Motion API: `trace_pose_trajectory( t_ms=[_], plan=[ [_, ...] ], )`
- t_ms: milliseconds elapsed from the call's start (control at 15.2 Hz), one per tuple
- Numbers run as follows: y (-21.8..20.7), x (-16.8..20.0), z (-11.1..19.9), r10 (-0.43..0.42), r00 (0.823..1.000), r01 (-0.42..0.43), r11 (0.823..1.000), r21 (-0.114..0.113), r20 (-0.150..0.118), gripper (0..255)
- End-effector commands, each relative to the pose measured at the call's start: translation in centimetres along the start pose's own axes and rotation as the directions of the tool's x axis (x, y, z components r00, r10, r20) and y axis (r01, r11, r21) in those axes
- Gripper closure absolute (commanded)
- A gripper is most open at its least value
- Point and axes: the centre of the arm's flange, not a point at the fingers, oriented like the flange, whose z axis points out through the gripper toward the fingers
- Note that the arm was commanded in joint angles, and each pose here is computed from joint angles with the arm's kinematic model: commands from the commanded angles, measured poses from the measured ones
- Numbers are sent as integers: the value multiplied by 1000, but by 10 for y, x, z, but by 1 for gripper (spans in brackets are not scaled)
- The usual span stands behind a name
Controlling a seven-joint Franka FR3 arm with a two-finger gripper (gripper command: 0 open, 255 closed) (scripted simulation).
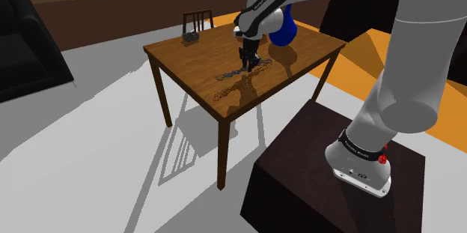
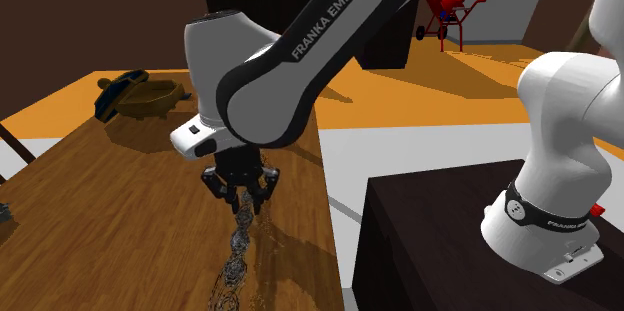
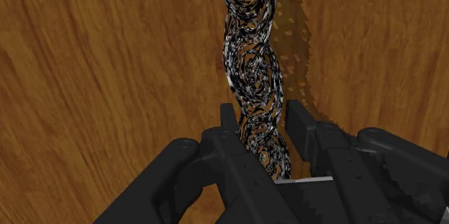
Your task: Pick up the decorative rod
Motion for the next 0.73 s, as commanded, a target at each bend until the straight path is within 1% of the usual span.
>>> trace_pose_trajectory(
  t_ms=[0,528,660],
  plan=[
    [-1,1,-10,0,1000,0,1000,0,0,255],
    [0,1,-52,0,1000,0,1000,0,0,255],
    [0,1,-53,0,1000,0,1000,0,0,255]
  ],
)
